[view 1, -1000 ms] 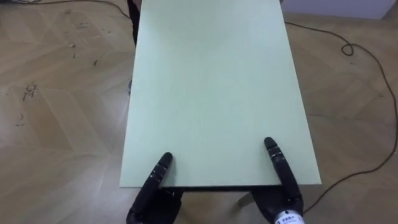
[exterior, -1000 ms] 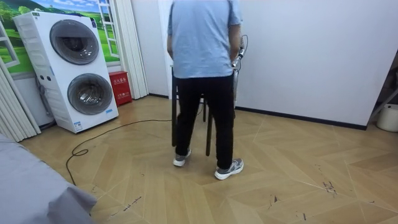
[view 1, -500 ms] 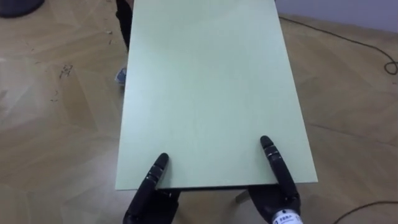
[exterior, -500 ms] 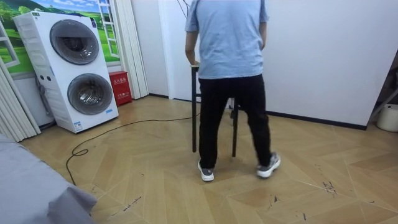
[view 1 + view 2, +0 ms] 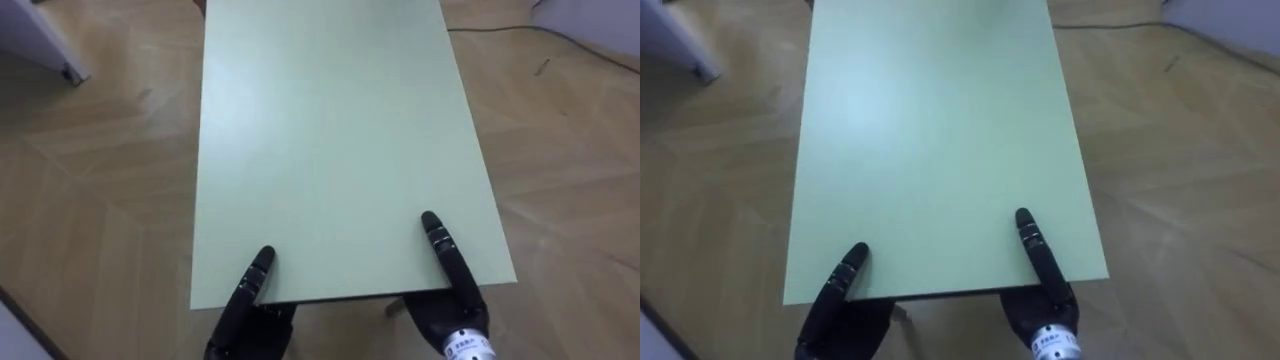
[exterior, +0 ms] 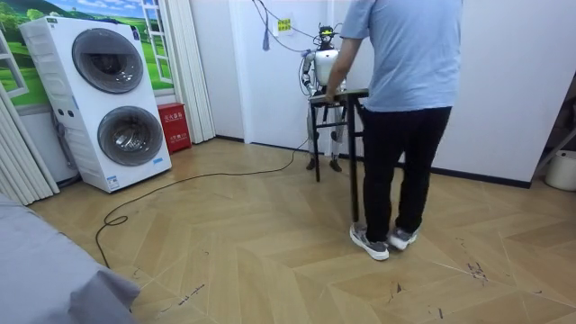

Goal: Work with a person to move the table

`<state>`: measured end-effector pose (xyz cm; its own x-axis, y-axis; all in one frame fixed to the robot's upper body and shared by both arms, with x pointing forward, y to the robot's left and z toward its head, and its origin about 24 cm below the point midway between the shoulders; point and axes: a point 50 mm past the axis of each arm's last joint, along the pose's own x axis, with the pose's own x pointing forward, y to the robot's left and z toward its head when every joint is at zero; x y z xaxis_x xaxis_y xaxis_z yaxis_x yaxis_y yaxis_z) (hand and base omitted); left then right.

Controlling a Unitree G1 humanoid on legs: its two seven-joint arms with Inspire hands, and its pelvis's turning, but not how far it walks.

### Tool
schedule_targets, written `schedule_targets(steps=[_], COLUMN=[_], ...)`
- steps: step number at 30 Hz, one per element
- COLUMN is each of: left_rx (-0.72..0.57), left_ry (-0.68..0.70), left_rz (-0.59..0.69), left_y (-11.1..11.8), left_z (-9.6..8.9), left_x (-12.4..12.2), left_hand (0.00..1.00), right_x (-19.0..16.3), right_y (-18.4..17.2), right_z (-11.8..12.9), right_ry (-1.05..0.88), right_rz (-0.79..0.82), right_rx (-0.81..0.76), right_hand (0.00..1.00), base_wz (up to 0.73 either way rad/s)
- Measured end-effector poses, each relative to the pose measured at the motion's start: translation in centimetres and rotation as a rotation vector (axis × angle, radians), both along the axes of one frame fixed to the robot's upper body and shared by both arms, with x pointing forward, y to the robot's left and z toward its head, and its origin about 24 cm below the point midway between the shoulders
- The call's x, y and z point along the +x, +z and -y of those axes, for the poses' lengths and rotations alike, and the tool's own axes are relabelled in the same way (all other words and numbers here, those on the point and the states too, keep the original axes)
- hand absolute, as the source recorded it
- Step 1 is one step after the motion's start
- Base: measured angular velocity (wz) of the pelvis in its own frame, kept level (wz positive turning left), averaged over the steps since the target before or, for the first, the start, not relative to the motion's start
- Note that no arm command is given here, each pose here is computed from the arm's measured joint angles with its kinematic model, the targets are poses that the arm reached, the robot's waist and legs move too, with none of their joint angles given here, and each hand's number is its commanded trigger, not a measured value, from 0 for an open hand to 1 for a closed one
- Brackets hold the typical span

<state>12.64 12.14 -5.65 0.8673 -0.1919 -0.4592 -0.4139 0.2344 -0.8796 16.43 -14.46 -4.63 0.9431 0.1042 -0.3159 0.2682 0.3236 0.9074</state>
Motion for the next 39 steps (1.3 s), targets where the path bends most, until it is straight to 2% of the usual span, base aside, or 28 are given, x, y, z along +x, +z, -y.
schedule_targets(steps=[14, 23, 39], left_rx=[0.029, 0.036, 0.008], left_ry=[0.002, 0.008, 0.020], left_rz=[-0.010, 0.010, 0.013], left_y=[-0.1, 0.3, 0.6], left_z=[-0.5, -0.9, -0.2], left_x=[-0.5, -0.3, 0.6], left_hand=[1.00, 1.00, 1.00], right_x=[-0.6, -0.2, 0.9], right_y=[-0.4, -0.2, 0.3], right_z=[-0.4, -0.7, -0.3], right_ry=[-0.006, 0.006, 0.008], right_rz=[-0.032, -0.018, -0.002], right_rx=[0.014, 0.017, -0.004], right_hand=[1.00, 1.00, 1.00], base_wz=[0.66, 0.32, 0.67])
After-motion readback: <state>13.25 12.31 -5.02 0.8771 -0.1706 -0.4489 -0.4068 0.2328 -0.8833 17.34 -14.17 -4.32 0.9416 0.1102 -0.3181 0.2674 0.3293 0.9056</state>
